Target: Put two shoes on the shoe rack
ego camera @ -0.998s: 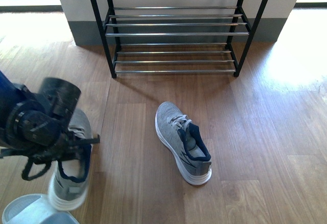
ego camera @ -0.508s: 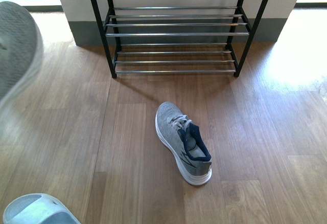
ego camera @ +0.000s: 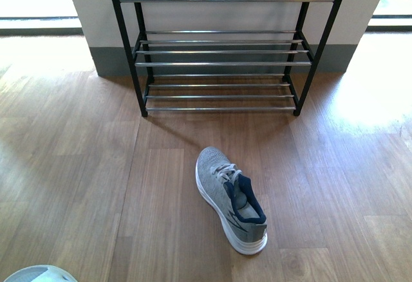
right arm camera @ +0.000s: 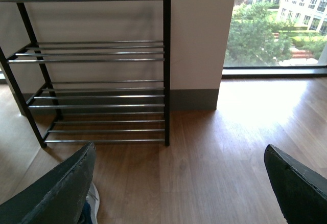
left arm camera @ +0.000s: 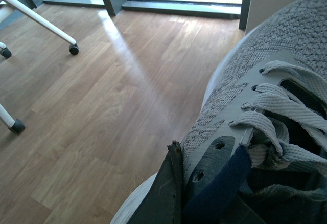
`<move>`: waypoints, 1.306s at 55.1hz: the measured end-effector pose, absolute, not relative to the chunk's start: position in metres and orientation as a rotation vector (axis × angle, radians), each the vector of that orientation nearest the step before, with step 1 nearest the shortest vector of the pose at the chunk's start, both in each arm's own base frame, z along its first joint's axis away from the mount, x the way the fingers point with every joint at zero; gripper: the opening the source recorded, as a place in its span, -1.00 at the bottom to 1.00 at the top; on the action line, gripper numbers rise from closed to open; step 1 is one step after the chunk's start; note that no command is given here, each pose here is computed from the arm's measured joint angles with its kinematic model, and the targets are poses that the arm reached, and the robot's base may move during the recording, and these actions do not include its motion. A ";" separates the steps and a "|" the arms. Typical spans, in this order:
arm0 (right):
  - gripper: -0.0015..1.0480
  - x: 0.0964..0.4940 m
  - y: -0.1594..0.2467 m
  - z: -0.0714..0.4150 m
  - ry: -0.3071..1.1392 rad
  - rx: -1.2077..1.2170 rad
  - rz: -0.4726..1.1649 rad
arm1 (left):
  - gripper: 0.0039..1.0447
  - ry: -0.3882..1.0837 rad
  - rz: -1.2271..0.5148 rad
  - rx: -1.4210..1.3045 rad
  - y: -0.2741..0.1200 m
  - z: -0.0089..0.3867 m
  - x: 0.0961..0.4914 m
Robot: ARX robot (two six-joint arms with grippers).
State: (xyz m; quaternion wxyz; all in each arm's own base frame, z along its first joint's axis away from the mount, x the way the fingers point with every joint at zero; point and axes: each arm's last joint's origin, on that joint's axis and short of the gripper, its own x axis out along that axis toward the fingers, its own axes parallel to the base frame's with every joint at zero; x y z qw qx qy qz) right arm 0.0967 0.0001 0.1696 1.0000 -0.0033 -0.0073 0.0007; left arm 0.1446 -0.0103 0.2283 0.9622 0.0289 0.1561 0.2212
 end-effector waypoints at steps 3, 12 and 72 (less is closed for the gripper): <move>0.82 0.097 0.000 0.170 -0.015 -0.007 -0.002 | -0.98 0.321 0.440 0.063 -0.011 0.228 0.145; 0.82 0.097 0.000 0.170 -0.015 -0.007 -0.002 | -0.98 0.326 0.437 0.067 -0.011 0.227 0.145; 0.82 0.248 0.030 0.020 1.025 -0.117 0.341 | -0.98 0.327 0.441 0.072 -0.011 0.227 0.145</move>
